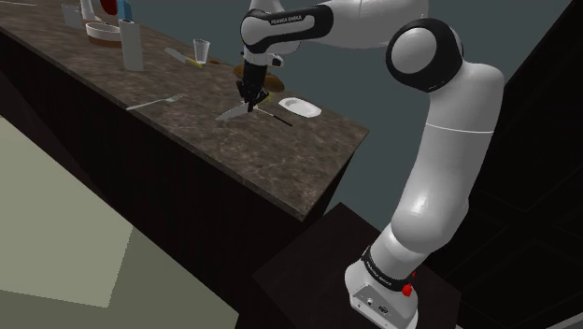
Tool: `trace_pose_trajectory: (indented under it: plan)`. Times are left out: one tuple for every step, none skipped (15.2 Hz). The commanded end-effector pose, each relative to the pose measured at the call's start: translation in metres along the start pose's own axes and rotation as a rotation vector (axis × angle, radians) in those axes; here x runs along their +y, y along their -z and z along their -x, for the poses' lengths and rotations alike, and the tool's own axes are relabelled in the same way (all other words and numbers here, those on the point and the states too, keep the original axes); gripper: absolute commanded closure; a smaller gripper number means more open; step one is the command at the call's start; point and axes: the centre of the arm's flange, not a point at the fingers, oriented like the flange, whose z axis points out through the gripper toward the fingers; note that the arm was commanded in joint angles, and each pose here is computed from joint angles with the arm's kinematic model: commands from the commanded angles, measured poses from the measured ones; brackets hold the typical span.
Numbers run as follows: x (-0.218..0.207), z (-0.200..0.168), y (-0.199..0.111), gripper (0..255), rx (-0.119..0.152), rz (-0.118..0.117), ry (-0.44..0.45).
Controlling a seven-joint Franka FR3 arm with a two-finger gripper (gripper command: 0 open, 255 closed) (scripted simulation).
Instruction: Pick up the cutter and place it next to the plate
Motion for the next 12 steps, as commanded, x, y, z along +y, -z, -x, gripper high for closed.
trace_pose_trajectory:
  plan:
    - [0.0, 0.0, 0.01, 255, 0.0, 0.0, 0.0]
    - [0.0, 0.0, 0.015, 255, 0.0, 0.0, 0.0]
    - [0.0, 0.0, 0.017, 255, 0.0, 0.0, 0.0]
    - [0.007, -0.011, 0.017, 255, 0.0, 0.0, 0.0]
    - [0.014, -0.022, 0.017, 255, 0.0, 0.0, 0.0]
    - [0.022, -0.033, 0.017, 255, 0.0, 0.0, 0.0]
    - [0.029, -0.044, 0.016, 255, 0.0, 0.0, 0.0]
    - [0.036, -0.055, 0.016, 255, 0.0, 0.0, 0.0]
    - [0.043, -0.066, 0.016, 255, 0.0, 0.0, 0.0]
    - [0.051, -0.077, 0.016, 255, 0.0, 0.0, 0.0]
    - [0.058, -0.088, 0.016, 255, 0.0, 0.0, 0.0]
    - [0.065, -0.099, 0.015, 255, 0.0, 0.0, 0.0]
